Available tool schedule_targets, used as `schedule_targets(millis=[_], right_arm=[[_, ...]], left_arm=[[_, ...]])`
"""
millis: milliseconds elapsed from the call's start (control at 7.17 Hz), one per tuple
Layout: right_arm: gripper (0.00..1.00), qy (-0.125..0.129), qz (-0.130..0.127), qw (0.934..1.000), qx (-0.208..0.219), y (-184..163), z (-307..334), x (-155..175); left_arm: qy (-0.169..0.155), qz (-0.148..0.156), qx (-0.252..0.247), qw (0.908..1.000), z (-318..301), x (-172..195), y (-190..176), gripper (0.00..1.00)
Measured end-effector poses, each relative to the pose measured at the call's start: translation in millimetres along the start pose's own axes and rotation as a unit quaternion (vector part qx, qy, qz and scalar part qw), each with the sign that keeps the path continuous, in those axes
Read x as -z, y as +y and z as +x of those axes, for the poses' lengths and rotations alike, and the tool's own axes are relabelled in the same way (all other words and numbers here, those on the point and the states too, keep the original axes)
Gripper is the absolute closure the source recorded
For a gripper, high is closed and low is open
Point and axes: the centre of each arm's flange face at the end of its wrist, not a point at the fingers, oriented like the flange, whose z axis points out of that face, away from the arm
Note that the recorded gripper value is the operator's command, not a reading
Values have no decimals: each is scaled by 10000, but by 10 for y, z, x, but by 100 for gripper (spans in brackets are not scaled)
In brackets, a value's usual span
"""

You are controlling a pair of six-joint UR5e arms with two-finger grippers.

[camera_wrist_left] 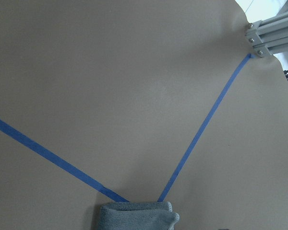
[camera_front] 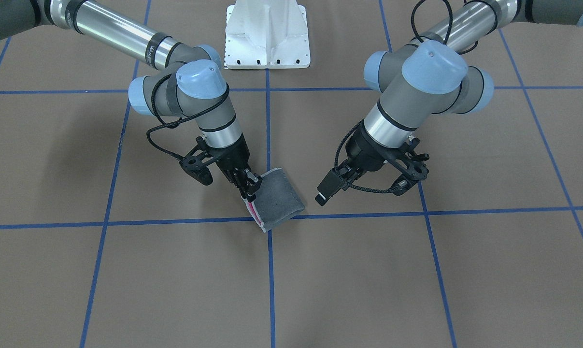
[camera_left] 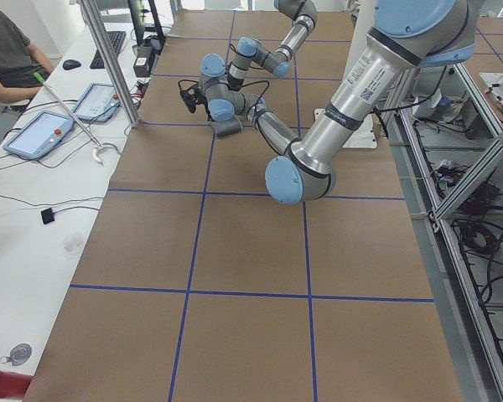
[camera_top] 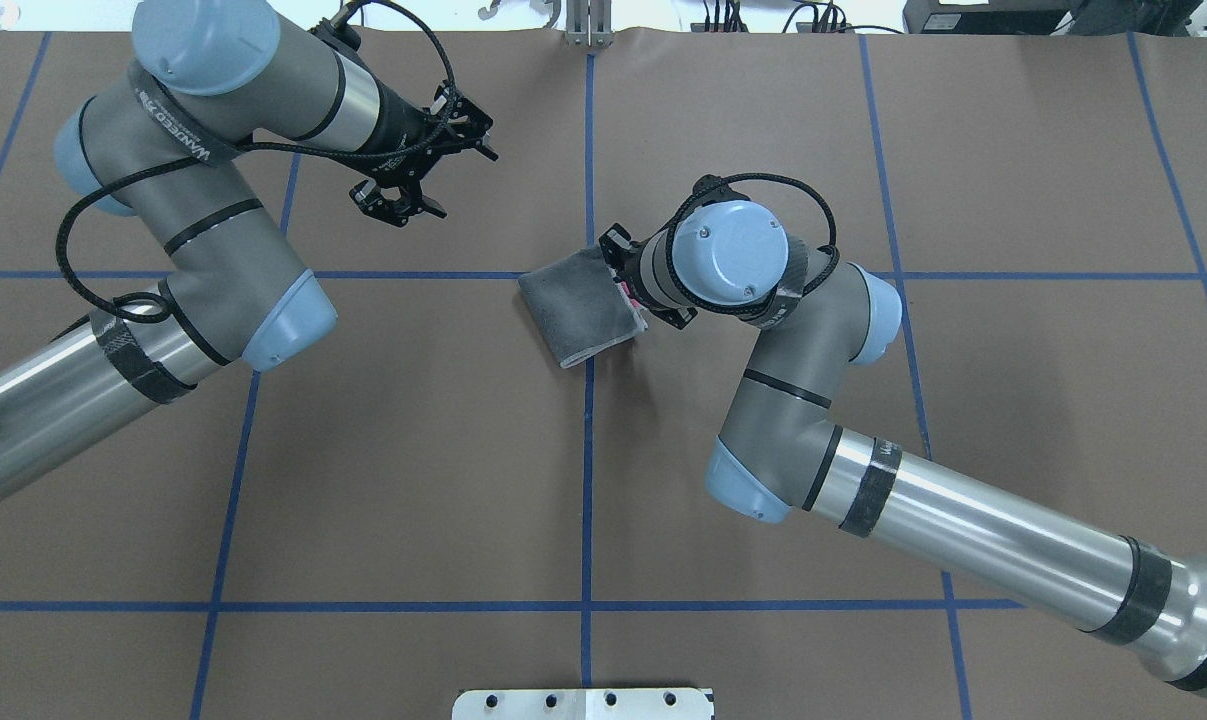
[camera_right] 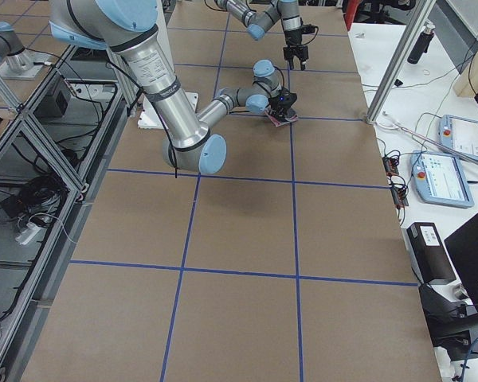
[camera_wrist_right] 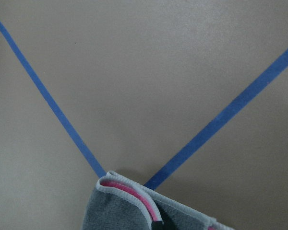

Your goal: Fold towel twice with both arms

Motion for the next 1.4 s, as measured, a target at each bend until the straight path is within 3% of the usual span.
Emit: schedule_targets(millis=[279,558,837,1116,1256,1395], right_arm=[[0,64,-56,10000,-17,-187,155,64],[0,166,-249,9995,-36,-616,481,330],[0,289,-358,9989,23,-1049,688,501],[0,350,-357,9987,37,-1263,766,552],[0,358,-340,9988,35,-1336,770,575],[0,370,-315,9988,60,-1444,778,606]], left_arm=[[-32,33,22,10000,-14,-78,11,15],[102,244,-98,9996,142,-316,276,15],[477,546,-306,9969,242,-670,617,15],[830,712,-478,9928,63,-1101,872,15],[868,739,-529,9921,8,-1189,911,13],[840,716,-627,9919,3,-1159,824,1]])
